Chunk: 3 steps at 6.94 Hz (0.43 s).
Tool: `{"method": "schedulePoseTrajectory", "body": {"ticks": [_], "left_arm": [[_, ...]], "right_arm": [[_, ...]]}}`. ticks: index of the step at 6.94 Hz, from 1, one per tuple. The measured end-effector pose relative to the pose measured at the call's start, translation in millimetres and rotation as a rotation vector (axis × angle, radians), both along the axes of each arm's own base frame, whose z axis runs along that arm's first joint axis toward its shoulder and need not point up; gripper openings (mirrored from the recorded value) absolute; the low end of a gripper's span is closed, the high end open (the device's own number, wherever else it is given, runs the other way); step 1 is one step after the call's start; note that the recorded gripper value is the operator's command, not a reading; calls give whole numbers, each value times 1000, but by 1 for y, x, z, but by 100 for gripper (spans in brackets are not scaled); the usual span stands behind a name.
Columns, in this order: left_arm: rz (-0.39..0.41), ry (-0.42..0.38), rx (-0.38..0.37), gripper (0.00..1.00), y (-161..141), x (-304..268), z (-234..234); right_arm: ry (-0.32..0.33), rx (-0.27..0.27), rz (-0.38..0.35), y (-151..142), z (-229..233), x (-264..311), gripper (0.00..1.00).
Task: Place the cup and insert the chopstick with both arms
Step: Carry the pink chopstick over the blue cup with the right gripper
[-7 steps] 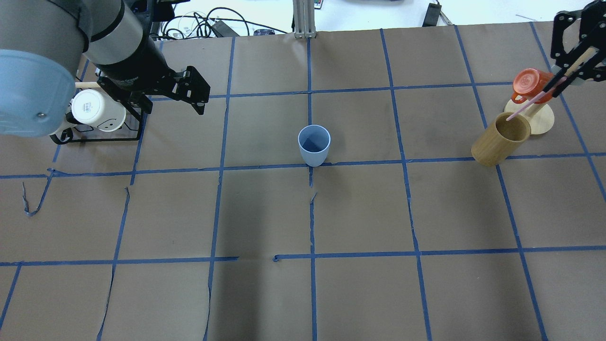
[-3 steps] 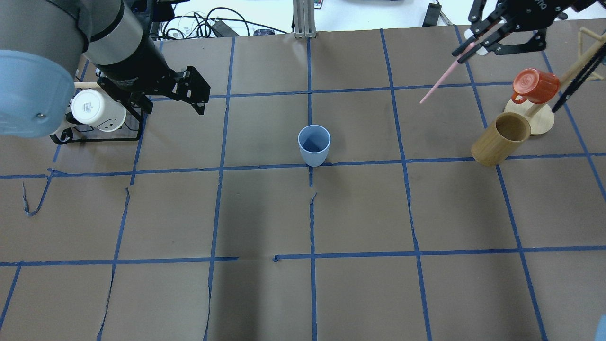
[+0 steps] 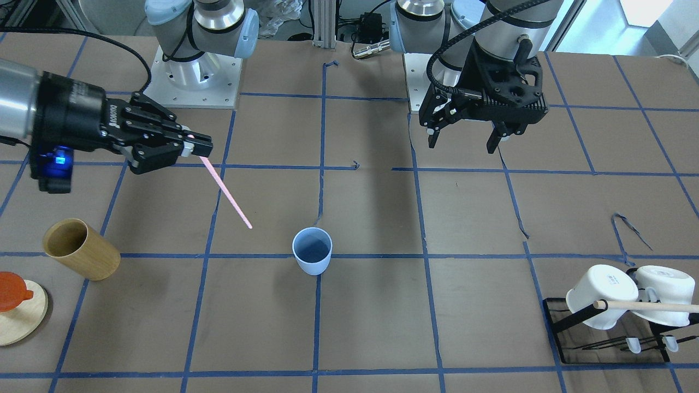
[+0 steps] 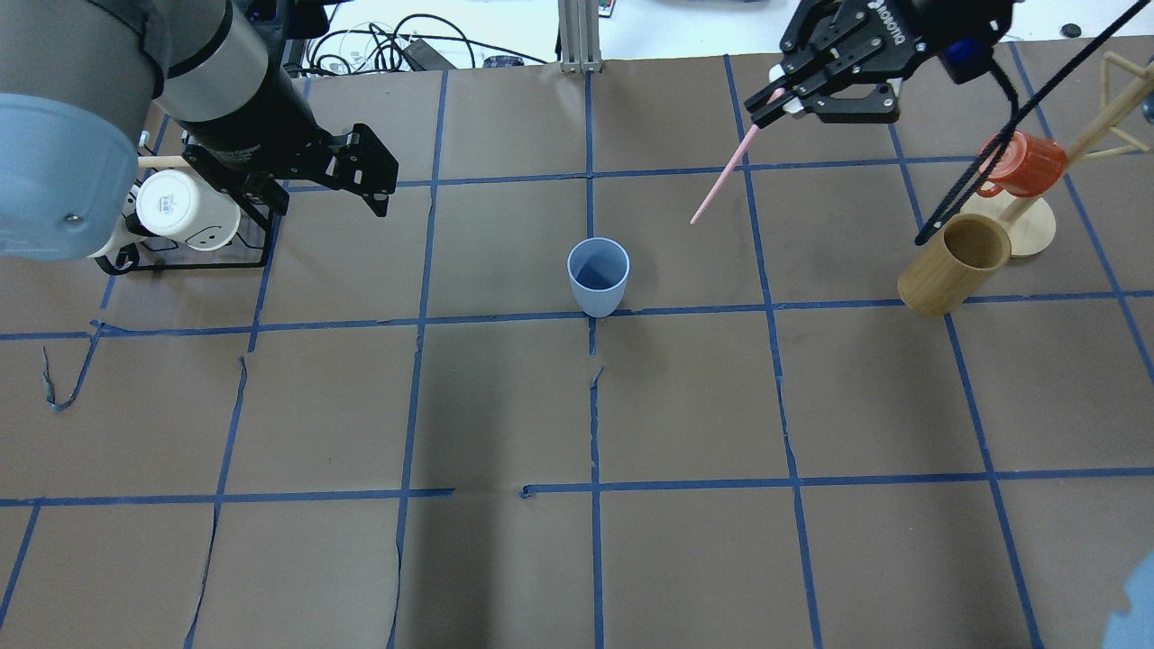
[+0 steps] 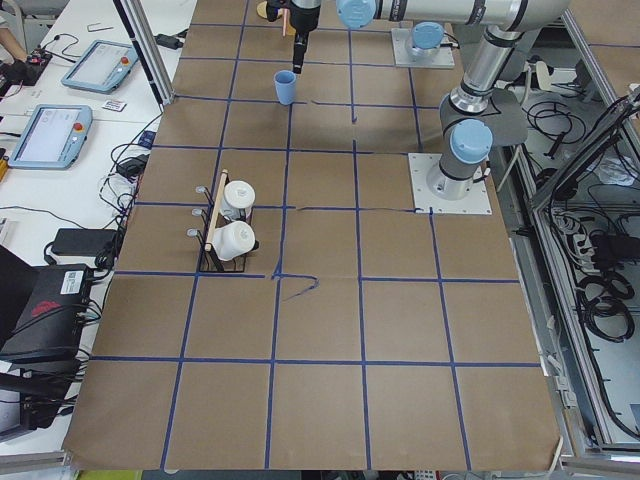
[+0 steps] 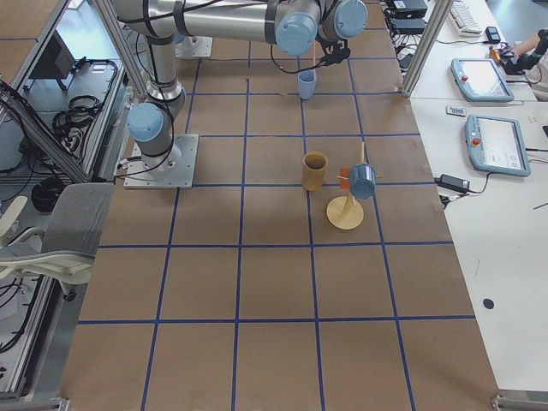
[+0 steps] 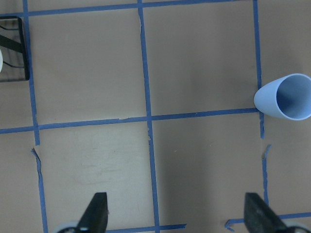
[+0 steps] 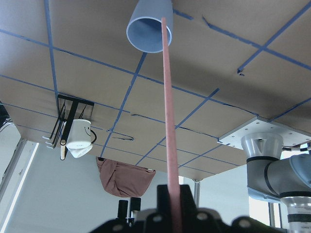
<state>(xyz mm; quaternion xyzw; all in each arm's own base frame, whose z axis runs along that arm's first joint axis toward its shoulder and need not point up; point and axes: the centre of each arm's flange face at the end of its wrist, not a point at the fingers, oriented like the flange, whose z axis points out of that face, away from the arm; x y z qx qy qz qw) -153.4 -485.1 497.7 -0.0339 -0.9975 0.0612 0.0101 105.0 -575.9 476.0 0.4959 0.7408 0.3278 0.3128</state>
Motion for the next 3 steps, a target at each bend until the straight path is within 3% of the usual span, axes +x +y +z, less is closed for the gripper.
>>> {"method": "schedulePoseTrajectory", "body": {"ticks": [3], "left_arm": [[0, 0, -2, 100, 0, 0, 1]], "right_arm": [[18, 50, -24, 1, -41, 59, 1]]}}
